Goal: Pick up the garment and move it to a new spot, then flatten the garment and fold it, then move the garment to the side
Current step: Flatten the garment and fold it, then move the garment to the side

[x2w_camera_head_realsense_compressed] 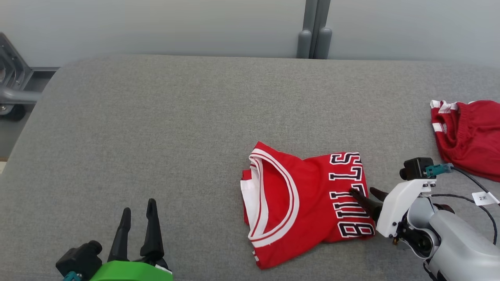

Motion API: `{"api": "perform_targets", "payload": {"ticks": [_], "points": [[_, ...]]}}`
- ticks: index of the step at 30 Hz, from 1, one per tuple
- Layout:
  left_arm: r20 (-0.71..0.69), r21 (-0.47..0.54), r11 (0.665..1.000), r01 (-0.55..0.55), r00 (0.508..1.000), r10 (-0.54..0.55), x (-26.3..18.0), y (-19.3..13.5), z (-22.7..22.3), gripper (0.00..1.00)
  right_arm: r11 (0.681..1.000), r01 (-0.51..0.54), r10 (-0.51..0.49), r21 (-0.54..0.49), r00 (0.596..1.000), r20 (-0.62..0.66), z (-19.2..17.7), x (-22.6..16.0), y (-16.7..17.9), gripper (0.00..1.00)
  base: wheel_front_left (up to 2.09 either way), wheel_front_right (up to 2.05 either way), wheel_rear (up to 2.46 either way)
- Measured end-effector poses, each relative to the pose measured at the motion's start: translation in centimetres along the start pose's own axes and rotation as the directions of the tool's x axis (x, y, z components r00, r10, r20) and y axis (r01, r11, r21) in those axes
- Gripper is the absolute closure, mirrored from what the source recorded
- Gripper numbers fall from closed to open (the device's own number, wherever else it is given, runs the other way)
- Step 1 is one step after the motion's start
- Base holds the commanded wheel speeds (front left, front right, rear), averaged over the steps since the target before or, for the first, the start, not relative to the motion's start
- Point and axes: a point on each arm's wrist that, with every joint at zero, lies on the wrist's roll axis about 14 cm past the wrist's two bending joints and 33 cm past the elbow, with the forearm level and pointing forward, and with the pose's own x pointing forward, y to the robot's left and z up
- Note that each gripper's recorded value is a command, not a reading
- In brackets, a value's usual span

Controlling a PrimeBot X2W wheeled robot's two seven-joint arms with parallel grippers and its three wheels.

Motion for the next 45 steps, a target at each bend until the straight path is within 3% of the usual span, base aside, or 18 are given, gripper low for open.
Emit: {"api": "perform_targets", "payload": {"ticks": [26, 27, 29, 30, 31, 39, 45], "points": [[0.069, 0.024, 0.997, -0.077, 0.995, 0.075, -1.3, 2.5, 2.0, 0.0, 0.997, -0.008, 0.013, 0.076, 0.997, -0.07, -1.5, 1.9, 1.0, 0.0, 0.0, 0.0, 0.0], [0.07, 0.024, 0.997, -0.079, 0.995, 0.077, -1.2, 2.6, 2.0, 0.0, 0.997, -0.016, 0.022, 0.077, 0.997, -0.073, -1.6, 1.9, 1.4, 0.39, 0.0, 0.0, 0.0], [0.072, 0.024, 0.996, -0.081, 0.994, 0.079, -1.2, 2.6, 2.1, 0.0, 0.997, -0.042, 0.047, 0.067, 0.996, -0.077, -1.7, 2.1, 2.3, 0.66, 0.0, 0.0, 0.0], [0.072, 0.024, 0.996, -0.081, 0.994, 0.08, -1.2, 2.7, 2.1, 0.0, 0.996, -0.056, 0.061, 0.062, 0.995, -0.08, -1.8, 2.2, 2.9, 0.73, 0.0, 0.0, 0.0], [0.072, 0.024, 0.996, -0.081, 0.994, 0.079, -1.2, 2.7, 2.1, 0.0, 0.996, -0.068, 0.073, 0.059, 0.994, -0.084, -1.9, 2.2, 3.3, 0.99, 0.0, 0.0, 0.0], [0.083, 0.026, 0.996, -0.089, 0.993, 0.086, -0.9, 3.0, 2.5, 0.0, 0.997, -0.072, 0.073, 0.017, 0.996, -0.05, -0.2, 1.9, 2.9, 1.0, 0.0, 0.0, 0.0], [0.078, 0.026, 0.997, -0.073, 0.994, 0.071, -0.4, 2.5, 2.4, 0.0, 0.999, -0.006, 0.006, -0.035, 1.0, 0.017, 3.3, 0.5, -0.3, 1.0, 0.0, 0.0, 0.0]]}}
